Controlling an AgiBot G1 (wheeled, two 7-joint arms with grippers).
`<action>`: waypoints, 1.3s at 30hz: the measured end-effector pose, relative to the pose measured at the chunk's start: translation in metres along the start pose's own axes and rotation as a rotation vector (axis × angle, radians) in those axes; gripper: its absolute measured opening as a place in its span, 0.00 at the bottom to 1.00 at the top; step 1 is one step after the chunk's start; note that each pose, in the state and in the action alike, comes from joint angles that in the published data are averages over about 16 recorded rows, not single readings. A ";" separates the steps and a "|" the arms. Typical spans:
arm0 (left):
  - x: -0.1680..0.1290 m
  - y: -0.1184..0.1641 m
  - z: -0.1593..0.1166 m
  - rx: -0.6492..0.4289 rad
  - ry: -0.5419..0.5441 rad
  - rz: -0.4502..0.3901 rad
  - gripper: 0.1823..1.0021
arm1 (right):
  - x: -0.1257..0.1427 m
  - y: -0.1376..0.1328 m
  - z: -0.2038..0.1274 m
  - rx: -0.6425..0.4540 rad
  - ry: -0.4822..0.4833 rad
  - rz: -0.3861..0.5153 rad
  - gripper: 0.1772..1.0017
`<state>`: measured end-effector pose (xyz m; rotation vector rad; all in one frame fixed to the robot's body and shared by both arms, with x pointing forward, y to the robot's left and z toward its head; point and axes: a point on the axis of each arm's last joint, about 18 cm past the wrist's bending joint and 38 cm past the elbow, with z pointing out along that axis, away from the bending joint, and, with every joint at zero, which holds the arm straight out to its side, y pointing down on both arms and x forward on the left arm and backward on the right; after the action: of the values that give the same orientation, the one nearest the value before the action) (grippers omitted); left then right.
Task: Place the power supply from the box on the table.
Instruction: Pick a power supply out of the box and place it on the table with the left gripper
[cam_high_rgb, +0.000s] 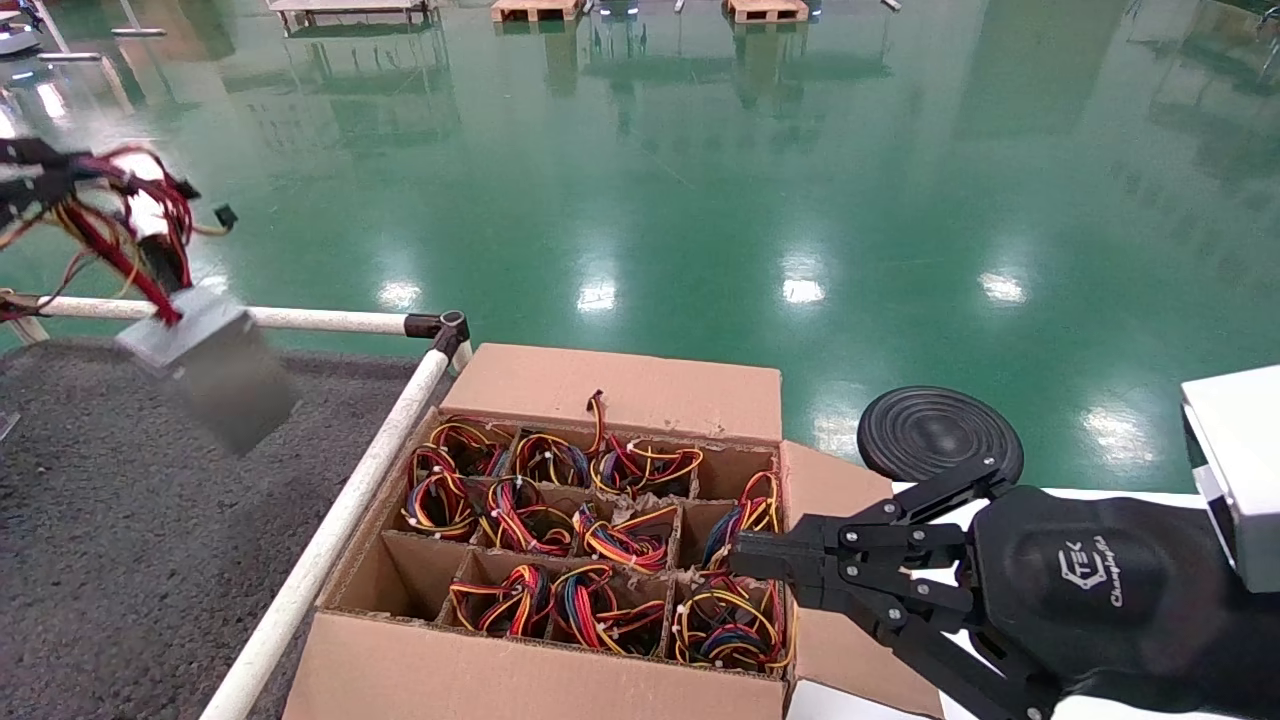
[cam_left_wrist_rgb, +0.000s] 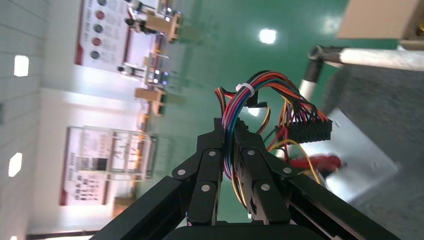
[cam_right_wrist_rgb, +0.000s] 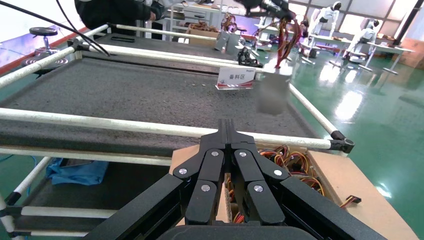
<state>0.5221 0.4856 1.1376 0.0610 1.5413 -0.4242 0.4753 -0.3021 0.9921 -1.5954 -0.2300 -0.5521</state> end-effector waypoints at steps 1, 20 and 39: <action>0.002 0.002 0.001 -0.003 0.007 -0.006 0.03 | 0.000 0.000 0.000 0.000 0.000 0.000 0.02; 0.032 0.011 0.015 0.017 0.107 -0.090 0.03 | 0.000 0.000 0.000 0.000 0.000 0.000 0.02; 0.055 0.016 0.014 0.052 0.162 -0.171 0.03 | 0.000 0.000 0.000 0.000 0.000 0.000 0.02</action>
<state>0.5391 0.4838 1.0806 0.0032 1.7020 -0.6073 0.4753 -0.3021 0.9921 -1.5954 -0.2300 -0.5521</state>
